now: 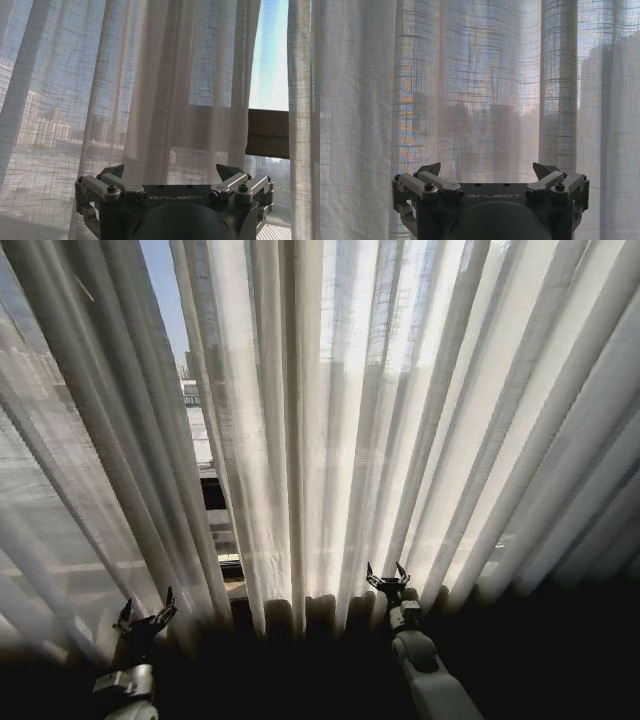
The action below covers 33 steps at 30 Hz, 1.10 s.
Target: Open the curtains by pulling them apart, changing their state from closed to fully open.
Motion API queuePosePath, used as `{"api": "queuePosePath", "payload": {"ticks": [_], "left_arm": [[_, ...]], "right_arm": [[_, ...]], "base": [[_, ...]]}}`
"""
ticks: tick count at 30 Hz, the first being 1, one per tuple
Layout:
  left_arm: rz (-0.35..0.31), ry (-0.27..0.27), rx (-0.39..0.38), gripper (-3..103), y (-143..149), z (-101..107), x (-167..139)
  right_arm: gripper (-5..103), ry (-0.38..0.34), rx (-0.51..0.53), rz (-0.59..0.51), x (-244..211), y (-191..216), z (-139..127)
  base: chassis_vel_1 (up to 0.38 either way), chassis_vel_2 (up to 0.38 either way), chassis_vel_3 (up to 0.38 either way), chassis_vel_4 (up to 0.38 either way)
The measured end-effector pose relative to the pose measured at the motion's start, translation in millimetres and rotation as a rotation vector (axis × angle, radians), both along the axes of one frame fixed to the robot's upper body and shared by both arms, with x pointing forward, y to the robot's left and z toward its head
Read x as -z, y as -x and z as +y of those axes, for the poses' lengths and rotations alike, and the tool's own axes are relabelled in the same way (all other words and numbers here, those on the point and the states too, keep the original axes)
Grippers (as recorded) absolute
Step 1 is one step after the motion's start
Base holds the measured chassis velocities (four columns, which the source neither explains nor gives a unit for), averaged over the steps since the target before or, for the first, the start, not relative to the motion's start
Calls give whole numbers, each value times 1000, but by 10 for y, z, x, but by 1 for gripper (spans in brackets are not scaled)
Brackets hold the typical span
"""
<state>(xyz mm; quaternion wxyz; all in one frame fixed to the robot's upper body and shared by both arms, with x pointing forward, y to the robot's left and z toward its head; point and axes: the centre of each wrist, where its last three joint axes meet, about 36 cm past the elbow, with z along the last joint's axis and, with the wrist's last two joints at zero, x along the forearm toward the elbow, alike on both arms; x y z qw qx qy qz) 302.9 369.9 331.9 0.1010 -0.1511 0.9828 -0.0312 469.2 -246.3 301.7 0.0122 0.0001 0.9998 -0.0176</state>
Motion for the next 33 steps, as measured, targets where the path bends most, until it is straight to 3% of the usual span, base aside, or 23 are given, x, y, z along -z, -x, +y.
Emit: {"api": "queuePosePath", "payload": {"ticks": [7,23,33], "left_arm": [[-1,0,0,100,-3,-1,-1],[-1,0,0,100,-3,-1,-1],[-1,0,0,100,-3,-1,-1]], "right_arm": [[100,-20,-15,-7,-28,-319,237],[100,-27,-110,-20,-181,180,230],[100,-30,-125,-8,-120,-83,386]], "base": [[5,-5,-7,7],[0,0,0,0],[0,0,0,0]]}}
